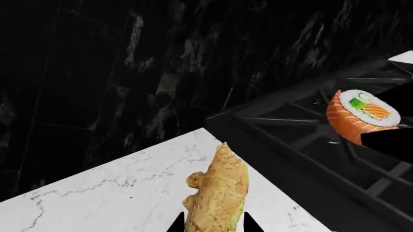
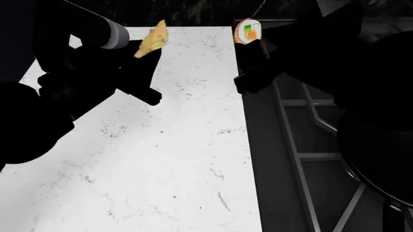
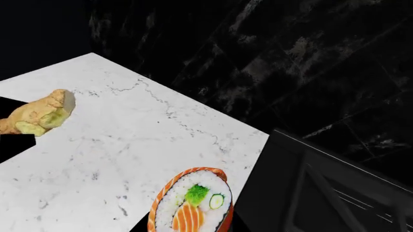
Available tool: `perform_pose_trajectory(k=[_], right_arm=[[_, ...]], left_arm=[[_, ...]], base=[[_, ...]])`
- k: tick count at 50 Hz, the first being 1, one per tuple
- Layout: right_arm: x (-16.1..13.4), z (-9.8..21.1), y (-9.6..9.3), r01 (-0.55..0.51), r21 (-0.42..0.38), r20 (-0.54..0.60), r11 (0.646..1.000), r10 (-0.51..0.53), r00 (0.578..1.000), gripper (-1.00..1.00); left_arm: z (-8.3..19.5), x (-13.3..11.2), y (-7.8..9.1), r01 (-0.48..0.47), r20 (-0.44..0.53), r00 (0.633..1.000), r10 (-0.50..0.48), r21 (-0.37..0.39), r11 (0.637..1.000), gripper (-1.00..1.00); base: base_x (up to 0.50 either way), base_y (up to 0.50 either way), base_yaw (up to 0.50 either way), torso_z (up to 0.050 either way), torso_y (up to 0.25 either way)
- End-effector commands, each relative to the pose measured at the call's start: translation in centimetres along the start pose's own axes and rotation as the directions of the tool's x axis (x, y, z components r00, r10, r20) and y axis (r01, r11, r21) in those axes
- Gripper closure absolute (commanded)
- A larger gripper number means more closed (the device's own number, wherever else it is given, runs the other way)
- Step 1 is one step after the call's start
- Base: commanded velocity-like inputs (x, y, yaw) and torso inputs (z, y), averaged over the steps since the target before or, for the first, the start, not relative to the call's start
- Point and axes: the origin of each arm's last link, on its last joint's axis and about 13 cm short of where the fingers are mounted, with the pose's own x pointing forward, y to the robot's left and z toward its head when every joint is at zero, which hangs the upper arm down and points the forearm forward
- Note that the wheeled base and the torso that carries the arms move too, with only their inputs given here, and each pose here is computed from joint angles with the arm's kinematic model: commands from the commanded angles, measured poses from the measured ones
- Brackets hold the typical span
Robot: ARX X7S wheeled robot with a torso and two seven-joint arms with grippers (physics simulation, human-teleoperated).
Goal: Place both pans onto different burners. Then place the ginger and the sushi on different pans.
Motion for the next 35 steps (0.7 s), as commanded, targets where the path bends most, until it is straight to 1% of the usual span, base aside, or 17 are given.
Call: perform_pose_trajectory(k=[1,5,8,9,11,12,13,15,17,18,21,23,26,31,35], right_arm=[[-3.0,0.3,1.0,0.023,-0.028,0.053,0.999,-0.022,0.998,1.00],[-3.7,0.5,1.1,0.051,-0.067,0.044,0.996,-0.049,0.998,1.00],[-4.1,0.9,0.9,0.078,-0.074,0.048,0.994,-0.075,0.996,1.00],[-4.2,1.0,0.9,0.086,-0.088,0.048,0.992,-0.082,0.995,1.00],[-4.4,1.2,1.0,0.086,-0.152,0.044,0.985,-0.080,0.996,1.00],[-4.5,1.3,1.1,0.083,-0.173,0.054,0.981,-0.075,0.996,1.00],[-4.7,1.5,1.3,0.060,-0.192,0.066,0.980,-0.048,0.997,1.00],[-5.0,1.6,1.6,0.051,-0.217,0.066,0.975,-0.037,0.997,1.00],[-5.2,1.7,1.5,0.077,-0.239,0.072,0.968,-0.061,0.995,1.00],[-5.4,1.8,1.5,0.092,-0.250,0.093,0.964,-0.070,0.993,1.00],[-5.6,1.8,1.5,0.116,-0.285,0.088,0.951,-0.095,0.992,1.00],[-5.7,1.5,1.3,0.113,-0.283,0.077,0.953,-0.095,0.993,1.00],[-5.9,1.1,0.9,0.137,-0.265,0.060,0.954,-0.126,0.990,1.00],[-5.7,0.5,0.2,0.155,-0.192,0.060,0.969,-0.146,0.987,1.00],[-5.3,0.5,-0.2,0.158,-0.172,0.061,0.972,-0.149,0.987,1.00]], left_arm=[[1.3,-2.3,-0.9,-0.003,0.089,0.996,0.006,-0.037,0.999,1.00],[1.0,-2.5,-1.0,0.004,0.094,0.996,0.000,-0.043,0.999,1.00],[-0.1,-2.3,-0.9,0.001,0.071,0.997,0.004,-0.057,0.998,1.00],[-0.2,-2.3,-0.9,0.000,0.071,0.997,0.004,-0.064,0.998,1.00],[-0.2,-2.4,-0.8,0.002,0.074,0.997,0.003,-0.072,0.997,1.00],[-0.3,-2.4,-0.8,0.004,0.077,0.997,0.002,-0.071,0.997,1.00],[-0.3,-2.5,-0.8,0.007,0.079,0.997,-0.002,-0.066,0.998,1.00],[-0.5,-2.5,-0.8,0.011,0.077,0.997,-0.006,-0.057,0.998,1.00],[-0.6,-2.4,-0.9,0.021,0.079,0.997,-0.017,-0.050,0.999,1.00],[-0.7,-2.3,-0.8,0.021,0.077,0.997,-0.016,-0.052,0.998,1.00],[-0.8,-2.0,-0.7,0.020,0.073,0.997,-0.016,-0.056,0.998,1.00],[-0.8,-1.7,-0.6,0.025,0.074,0.997,-0.020,-0.065,0.998,1.00],[-0.4,-1.3,-0.6,0.017,0.072,0.997,-0.011,-0.072,0.997,1.00],[0.9,-1.6,-0.7,0.019,0.101,0.995,-0.016,-0.036,0.999,1.00],[1.0,-1.5,-0.7,0.019,0.098,0.995,-0.016,-0.029,0.999,1.00]], base=[[0.00,0.00,0.00,0.000,0.000],[0.00,0.00,0.00,0.000,0.000],[0.00,0.00,0.00,0.000,0.000],[0.00,0.00,0.00,0.000,0.000],[0.00,0.00,0.00,0.000,0.000],[0.00,0.00,0.00,0.000,0.000],[0.00,0.00,0.00,0.000,0.000],[0.00,0.00,0.00,0.000,0.000],[0.00,0.00,0.00,0.000,0.000],[0.00,0.00,0.00,0.000,0.000],[0.00,0.00,0.00,0.000,0.000],[0.00,0.00,0.00,0.000,0.000],[0.00,0.00,0.00,0.000,0.000],[0.00,0.00,0.00,0.000,0.000],[-0.37,0.01,-0.01,0.000,0.000]])
